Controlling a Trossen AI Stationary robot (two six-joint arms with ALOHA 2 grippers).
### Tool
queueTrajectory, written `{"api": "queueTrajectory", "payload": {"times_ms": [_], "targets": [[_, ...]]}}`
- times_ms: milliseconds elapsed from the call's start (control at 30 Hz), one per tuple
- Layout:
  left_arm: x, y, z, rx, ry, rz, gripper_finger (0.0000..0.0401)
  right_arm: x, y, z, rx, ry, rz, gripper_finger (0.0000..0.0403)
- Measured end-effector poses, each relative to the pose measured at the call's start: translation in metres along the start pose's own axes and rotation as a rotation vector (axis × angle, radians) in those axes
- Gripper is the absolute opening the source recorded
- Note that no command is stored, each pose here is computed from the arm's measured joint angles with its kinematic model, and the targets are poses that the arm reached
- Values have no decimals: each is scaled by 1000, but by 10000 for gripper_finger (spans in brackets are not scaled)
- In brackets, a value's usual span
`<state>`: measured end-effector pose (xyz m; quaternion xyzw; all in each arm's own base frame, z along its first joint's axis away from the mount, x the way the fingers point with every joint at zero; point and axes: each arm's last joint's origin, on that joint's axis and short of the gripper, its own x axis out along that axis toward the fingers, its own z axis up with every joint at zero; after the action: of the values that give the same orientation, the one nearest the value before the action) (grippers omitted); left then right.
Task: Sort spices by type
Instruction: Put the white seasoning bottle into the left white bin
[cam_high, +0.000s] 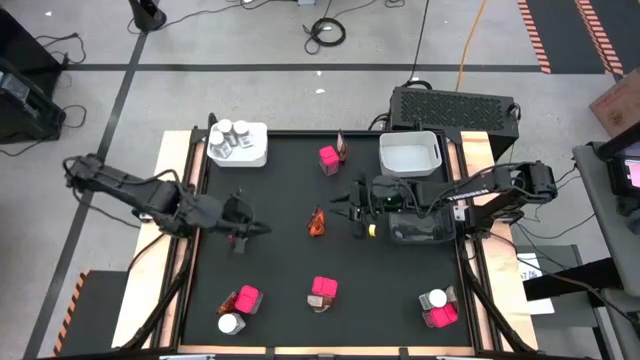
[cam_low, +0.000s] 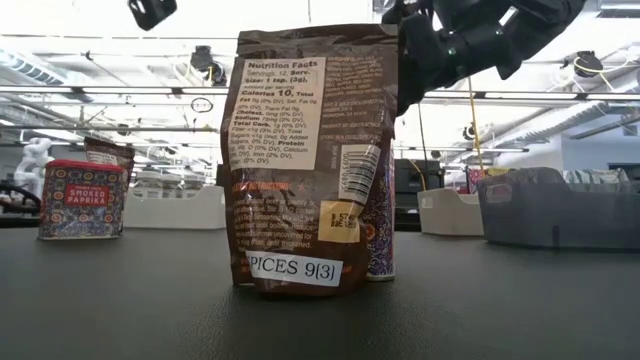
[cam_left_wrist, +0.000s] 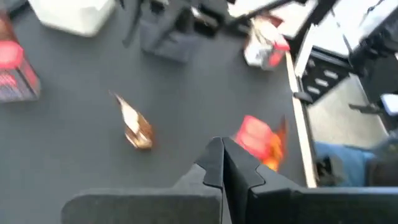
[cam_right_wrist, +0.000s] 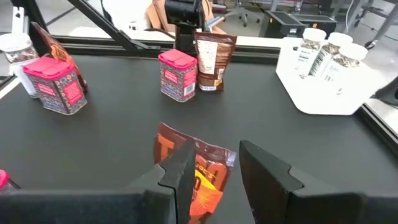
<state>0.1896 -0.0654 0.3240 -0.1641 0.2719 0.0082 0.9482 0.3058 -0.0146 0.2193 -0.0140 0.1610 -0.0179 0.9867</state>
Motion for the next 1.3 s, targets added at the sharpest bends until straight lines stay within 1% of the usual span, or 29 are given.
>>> {"api": "queueTrajectory", "payload": {"times_ms": [133,233,367,500,600,667,800,933,1067,1167,1233,1300], "targets": [[-3,-19,-5,-59,144,-16,0,0,4,1,6,-12,12,120],[-5,-38,-4,-77,254,-36,0,0,6,3,5,-29,17,120],[-6,-66,-3,-144,395,-55,0,0,7,4,9,-37,22,120],[-2,-94,-8,-192,570,-28,0,0,7,4,6,-37,21,120],[3,-109,-17,-282,712,-1,0,0,7,4,-14,-37,21,120],[8,-117,-24,-319,773,-2,0,0,7,4,-23,-37,20,120],[21,-124,-36,-322,841,25,2,0,7,4,-45,-37,19,120],[33,-127,-43,-338,894,51,19,0,7,3,-46,-32,20,120],[42,-128,-51,-302,920,90,37,0,7,0,-61,-3,21,120],[48,-129,-56,-291,932,108,55,0,7,-2,-71,19,22,120],[52,-130,-58,-286,939,121,73,0,7,-2,-72,20,20,120],[54,-130,-59,-255,929,122,94,0,7,-2,-83,17,18,120]]}}
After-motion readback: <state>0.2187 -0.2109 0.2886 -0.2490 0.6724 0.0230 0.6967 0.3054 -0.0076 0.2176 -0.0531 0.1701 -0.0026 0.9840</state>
